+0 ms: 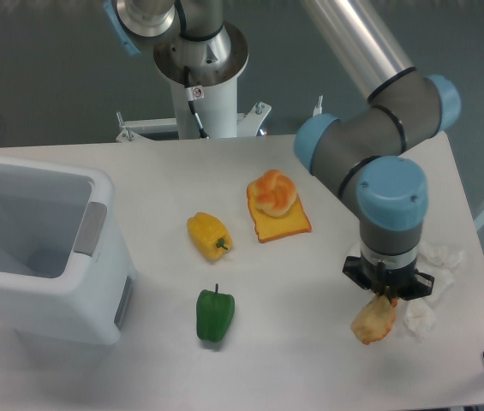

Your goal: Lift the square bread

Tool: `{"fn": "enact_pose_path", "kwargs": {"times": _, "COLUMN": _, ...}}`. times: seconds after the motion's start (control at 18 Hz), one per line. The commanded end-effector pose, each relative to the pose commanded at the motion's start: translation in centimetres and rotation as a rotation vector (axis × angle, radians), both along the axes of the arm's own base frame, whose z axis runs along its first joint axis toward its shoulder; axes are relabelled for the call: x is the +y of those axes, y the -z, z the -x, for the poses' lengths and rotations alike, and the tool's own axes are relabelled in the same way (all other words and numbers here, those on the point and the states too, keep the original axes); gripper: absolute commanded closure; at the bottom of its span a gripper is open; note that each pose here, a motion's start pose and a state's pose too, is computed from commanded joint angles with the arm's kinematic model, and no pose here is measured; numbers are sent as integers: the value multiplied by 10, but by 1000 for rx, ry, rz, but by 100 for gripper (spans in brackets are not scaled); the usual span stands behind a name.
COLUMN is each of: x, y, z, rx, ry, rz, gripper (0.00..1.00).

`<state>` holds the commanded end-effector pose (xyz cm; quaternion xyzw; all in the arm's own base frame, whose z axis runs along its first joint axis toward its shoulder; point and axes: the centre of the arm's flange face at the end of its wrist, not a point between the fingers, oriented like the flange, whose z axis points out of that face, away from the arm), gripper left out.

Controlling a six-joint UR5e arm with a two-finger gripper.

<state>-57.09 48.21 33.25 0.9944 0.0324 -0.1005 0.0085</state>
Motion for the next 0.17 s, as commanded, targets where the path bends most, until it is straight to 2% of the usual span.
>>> {"fn": "enact_pose_path", "kwargs": {"times": 0.17, "x": -1, "y": 0, "z": 1, "rx": -1, "ry": 4, "rz": -3, "gripper": 100}}
